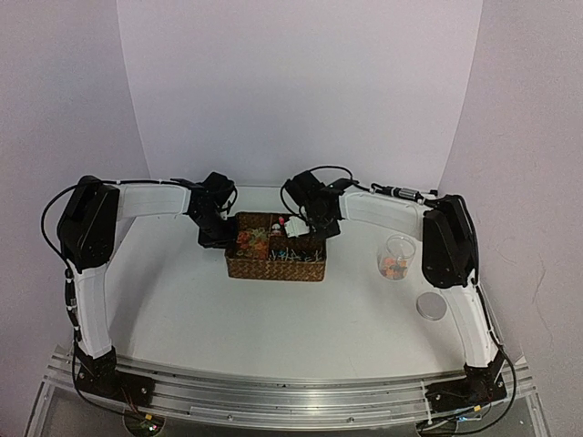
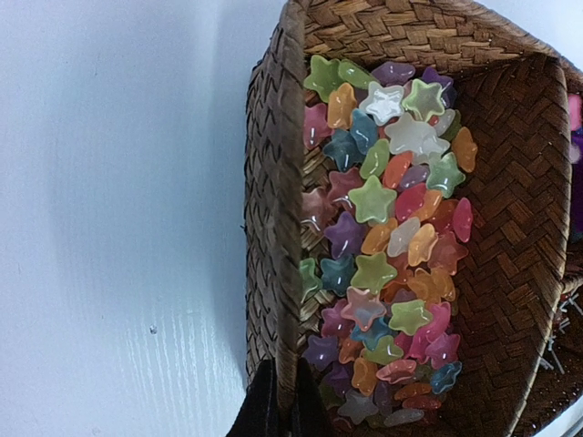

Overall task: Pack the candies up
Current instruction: Scoop the fake candies from the storage box.

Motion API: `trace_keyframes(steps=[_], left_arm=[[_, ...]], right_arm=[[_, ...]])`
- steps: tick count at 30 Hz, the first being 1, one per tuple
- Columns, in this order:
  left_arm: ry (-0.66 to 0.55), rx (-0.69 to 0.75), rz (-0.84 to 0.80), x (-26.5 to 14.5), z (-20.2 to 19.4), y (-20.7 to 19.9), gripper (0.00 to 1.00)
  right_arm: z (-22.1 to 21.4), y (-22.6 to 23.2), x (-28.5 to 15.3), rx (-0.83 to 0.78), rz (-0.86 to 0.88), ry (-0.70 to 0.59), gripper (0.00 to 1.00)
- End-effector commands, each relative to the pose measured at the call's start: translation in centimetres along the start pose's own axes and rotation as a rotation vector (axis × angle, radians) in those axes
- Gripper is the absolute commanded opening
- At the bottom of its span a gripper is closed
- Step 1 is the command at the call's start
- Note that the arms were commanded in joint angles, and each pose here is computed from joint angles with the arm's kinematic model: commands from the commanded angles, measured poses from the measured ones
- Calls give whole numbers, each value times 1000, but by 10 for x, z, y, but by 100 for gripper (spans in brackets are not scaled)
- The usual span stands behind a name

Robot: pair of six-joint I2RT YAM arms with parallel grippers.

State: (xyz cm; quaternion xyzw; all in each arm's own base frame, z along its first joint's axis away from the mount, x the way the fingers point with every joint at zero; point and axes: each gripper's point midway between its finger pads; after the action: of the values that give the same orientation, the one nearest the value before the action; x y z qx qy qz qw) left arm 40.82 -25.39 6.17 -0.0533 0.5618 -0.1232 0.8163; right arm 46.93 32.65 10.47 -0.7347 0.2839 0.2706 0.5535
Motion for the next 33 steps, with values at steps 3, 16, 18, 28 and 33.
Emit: trace_keyframes(steps=[3,16,18,28,33], left_arm=[[34,6,-18,1,-7,-6,0],[50,-18,-11,4,-10,0,0],[51,-22,-10,5,-10,1,0],[50,-29,-7,4,-9,4,0],[49,-30,-4,4,-9,5,0]], right_arm=[[88,42,-22,35,231,-393,0],[53,18,-28,458,365,-456,0],[43,17,-29,457,351,-433,0],[14,4,-39,572,406,-485,0],[3,11,-36,565,420,-455,0]])
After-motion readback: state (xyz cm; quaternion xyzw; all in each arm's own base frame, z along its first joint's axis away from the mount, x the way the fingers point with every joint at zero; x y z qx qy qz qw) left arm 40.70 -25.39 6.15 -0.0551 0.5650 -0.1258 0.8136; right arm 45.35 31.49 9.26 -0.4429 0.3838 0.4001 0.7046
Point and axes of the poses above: each gripper's point midway between its finger pads, its own x axis out along the fingers, its own y axis along the line the jaws close on, z = x × y, and after that the axes turned 6 degrees about x, right-handed
